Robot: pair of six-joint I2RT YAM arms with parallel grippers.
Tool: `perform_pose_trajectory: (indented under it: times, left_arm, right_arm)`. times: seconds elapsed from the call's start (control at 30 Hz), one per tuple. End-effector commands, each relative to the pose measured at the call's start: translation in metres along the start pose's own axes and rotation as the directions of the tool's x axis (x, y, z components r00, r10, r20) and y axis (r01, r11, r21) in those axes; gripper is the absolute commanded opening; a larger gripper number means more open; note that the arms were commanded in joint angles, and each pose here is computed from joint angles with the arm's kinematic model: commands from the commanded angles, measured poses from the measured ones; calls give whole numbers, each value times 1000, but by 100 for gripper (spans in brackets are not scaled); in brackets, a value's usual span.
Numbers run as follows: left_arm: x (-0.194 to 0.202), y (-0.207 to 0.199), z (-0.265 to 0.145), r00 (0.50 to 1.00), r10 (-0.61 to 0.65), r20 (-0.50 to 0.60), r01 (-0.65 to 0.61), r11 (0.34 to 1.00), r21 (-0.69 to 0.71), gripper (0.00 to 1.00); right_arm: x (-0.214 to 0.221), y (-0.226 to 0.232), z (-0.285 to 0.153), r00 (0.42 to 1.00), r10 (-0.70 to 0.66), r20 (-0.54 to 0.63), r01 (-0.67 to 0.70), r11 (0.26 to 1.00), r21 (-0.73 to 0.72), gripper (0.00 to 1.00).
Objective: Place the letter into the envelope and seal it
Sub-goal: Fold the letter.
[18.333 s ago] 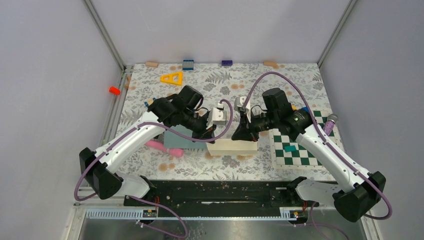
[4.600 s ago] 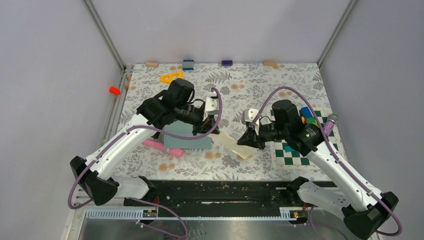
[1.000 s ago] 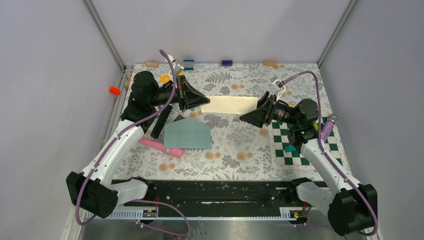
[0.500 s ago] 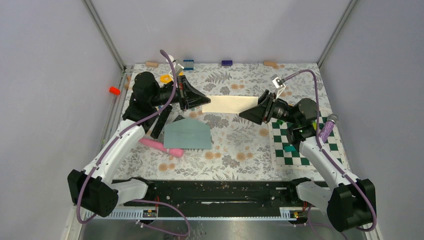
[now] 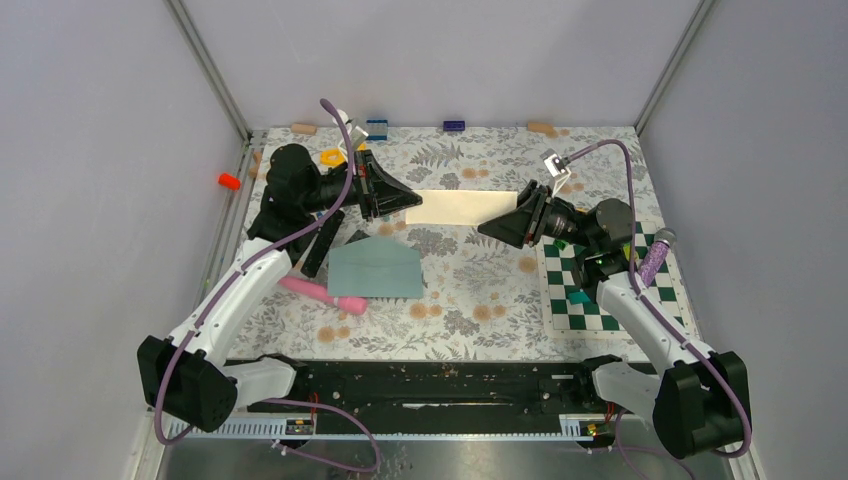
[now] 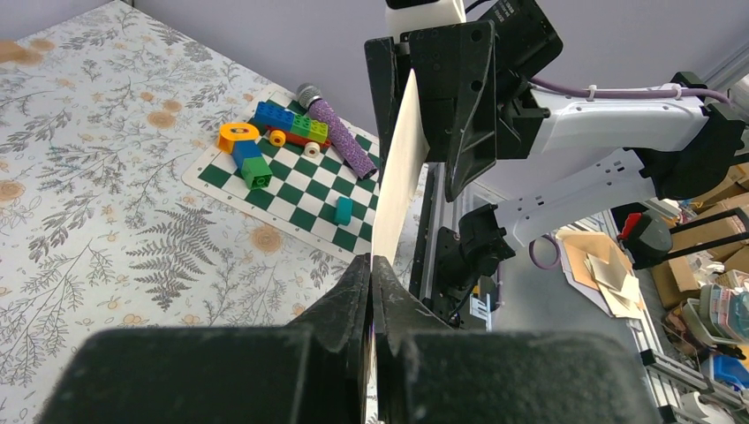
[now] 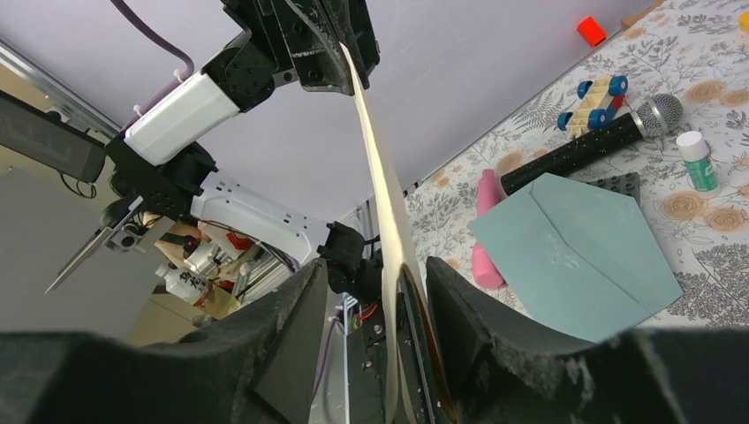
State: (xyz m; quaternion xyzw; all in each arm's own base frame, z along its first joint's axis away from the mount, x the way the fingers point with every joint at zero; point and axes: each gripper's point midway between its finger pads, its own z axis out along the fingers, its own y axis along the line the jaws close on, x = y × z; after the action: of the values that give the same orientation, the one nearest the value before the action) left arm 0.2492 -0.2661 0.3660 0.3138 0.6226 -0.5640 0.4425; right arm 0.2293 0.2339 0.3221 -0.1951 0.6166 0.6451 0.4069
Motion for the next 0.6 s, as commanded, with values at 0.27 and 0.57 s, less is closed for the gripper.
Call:
perform_pose_trajectory:
  times: [0.27, 0.57]
  left_arm:
    - [-7, 1, 1, 999, 41, 30, -41, 999, 9, 0]
    - [-7, 1, -1, 998, 62, 22, -62, 998, -1, 16]
  right_arm:
    - [-8, 7, 1, 998, -49, 29, 50, 998, -25, 25]
    - [-9, 10, 0, 995, -90, 36, 90, 996, -18, 0]
